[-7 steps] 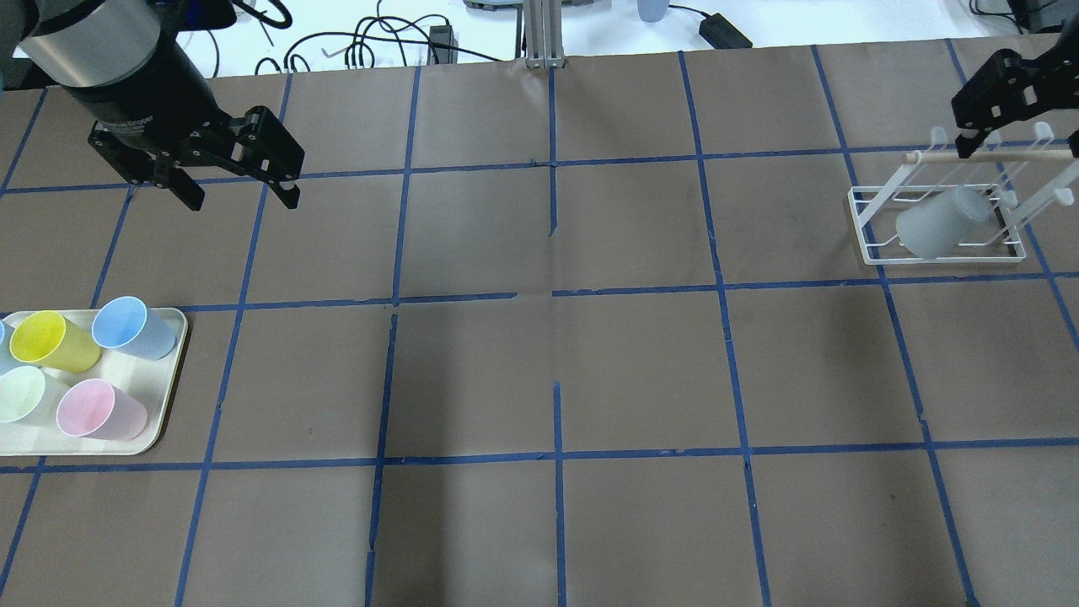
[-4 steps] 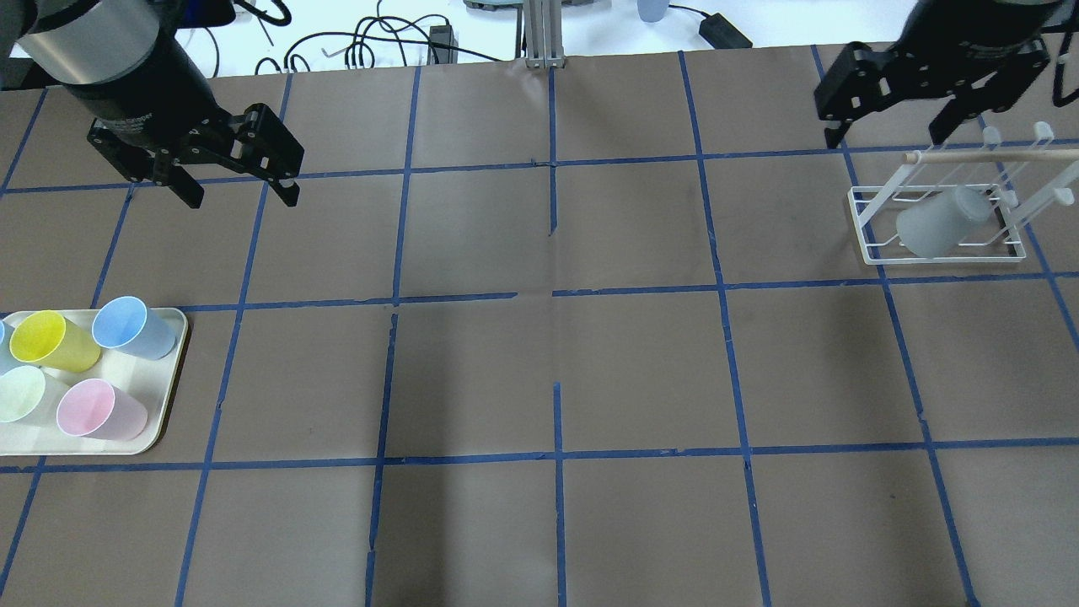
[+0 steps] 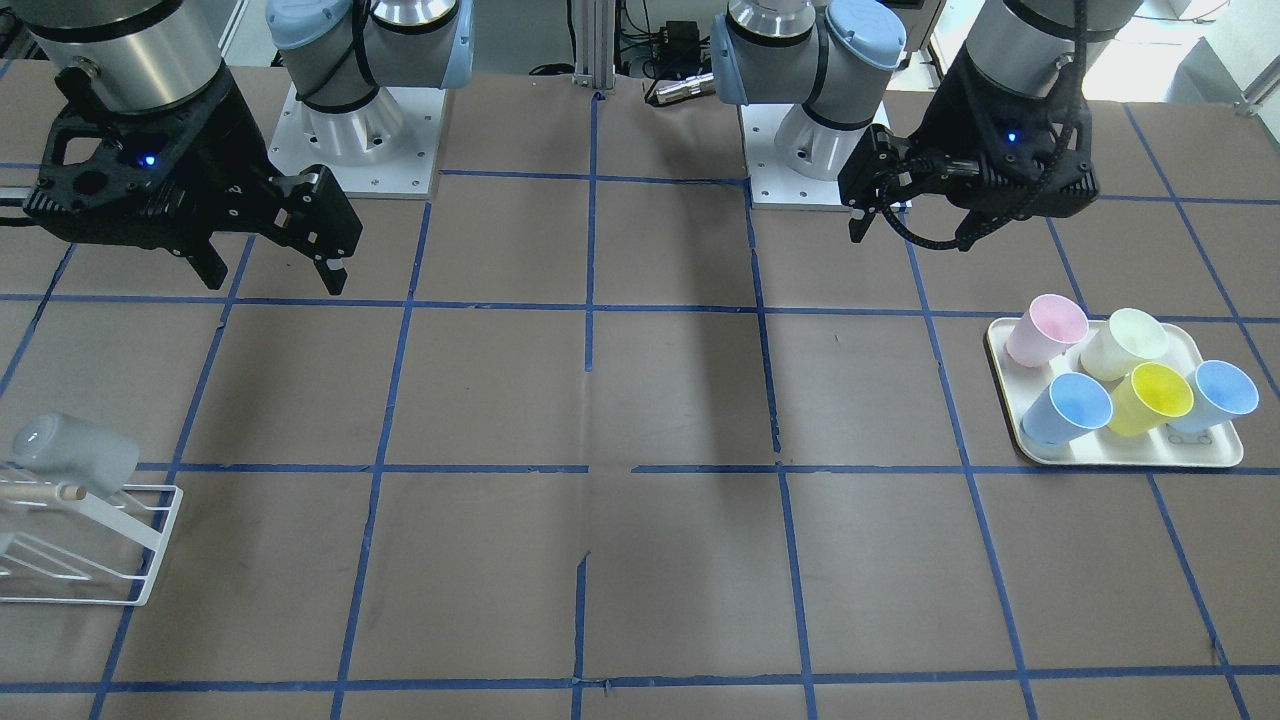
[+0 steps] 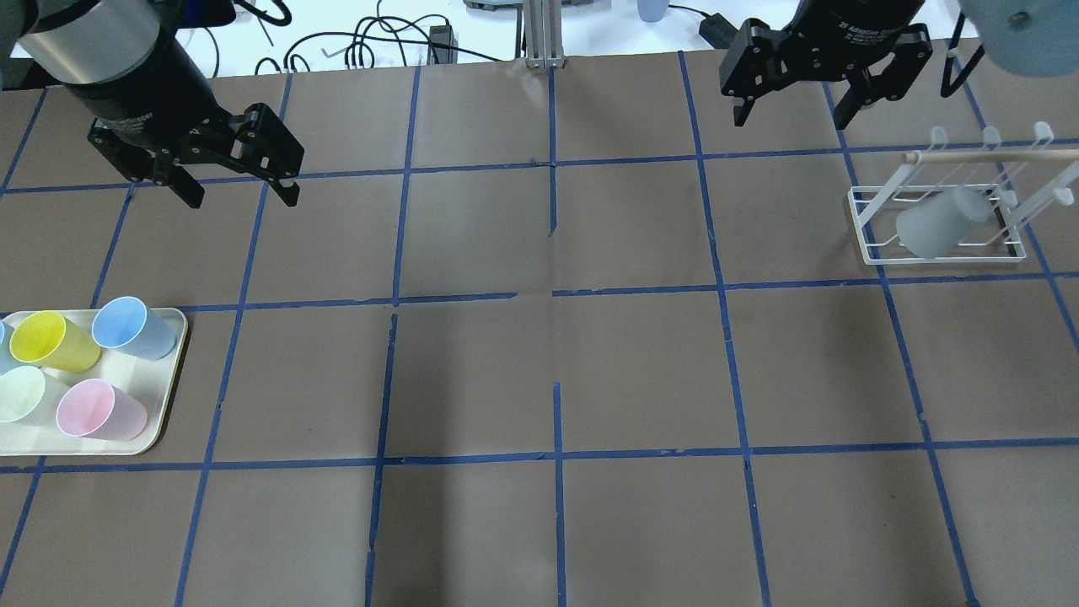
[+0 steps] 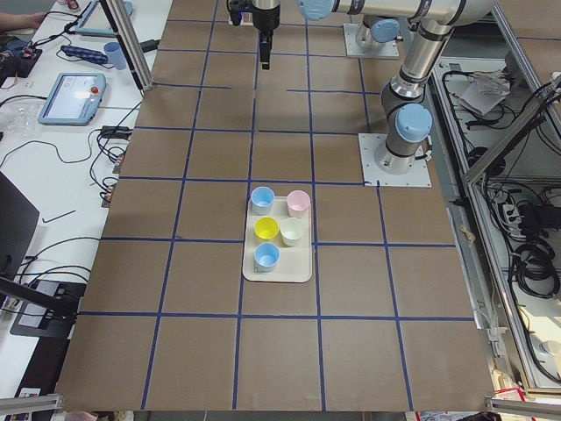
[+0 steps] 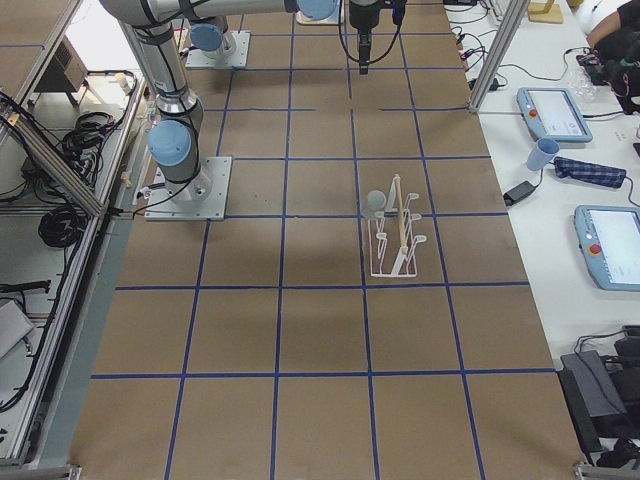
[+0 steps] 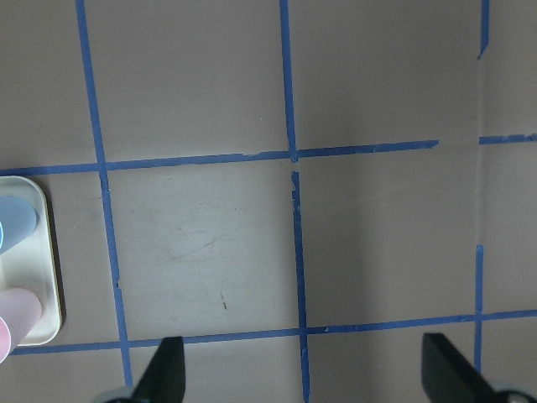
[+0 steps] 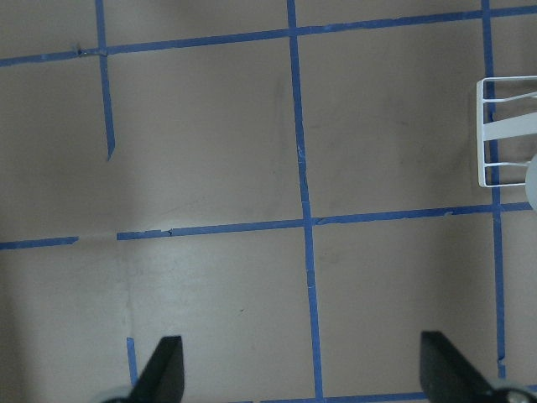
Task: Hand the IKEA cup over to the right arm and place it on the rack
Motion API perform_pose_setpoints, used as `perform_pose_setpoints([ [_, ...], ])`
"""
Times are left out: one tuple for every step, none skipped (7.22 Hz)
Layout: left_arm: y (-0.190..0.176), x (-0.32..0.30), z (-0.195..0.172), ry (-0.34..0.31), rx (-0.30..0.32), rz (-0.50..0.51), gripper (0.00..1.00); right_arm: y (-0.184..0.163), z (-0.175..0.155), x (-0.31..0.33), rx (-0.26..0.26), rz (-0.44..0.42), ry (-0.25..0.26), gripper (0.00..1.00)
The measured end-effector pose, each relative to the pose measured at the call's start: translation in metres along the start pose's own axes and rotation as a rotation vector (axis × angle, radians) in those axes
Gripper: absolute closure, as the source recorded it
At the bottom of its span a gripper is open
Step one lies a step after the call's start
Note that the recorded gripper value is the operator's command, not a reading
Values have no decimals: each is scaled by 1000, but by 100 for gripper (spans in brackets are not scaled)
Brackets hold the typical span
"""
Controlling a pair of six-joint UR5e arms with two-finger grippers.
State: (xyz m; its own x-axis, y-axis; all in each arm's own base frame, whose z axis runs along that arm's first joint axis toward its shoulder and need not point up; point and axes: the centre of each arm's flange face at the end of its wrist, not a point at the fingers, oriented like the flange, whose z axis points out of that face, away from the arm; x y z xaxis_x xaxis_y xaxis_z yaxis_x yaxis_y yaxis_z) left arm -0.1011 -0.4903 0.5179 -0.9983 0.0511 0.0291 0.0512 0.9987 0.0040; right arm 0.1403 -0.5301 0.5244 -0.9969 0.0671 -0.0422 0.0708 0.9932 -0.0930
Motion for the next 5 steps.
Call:
perform_pose_setpoints([
  [0,0,0,-1,0,-1,0,1,1,-1,-13,0,1,0],
  [0,0,0,-1,1,-1,0,4,3,-1,-37,-2,4,0],
  [-1,0,0,-2,1,-2,0,7,4,0,-61,-5,9,0],
  [-1,0,0,0,1,-9,0,8,5,0,-69,-9,14,0],
  [-2,0,0,1,1,-27,0,8,5,0,-68,-10,17,0],
])
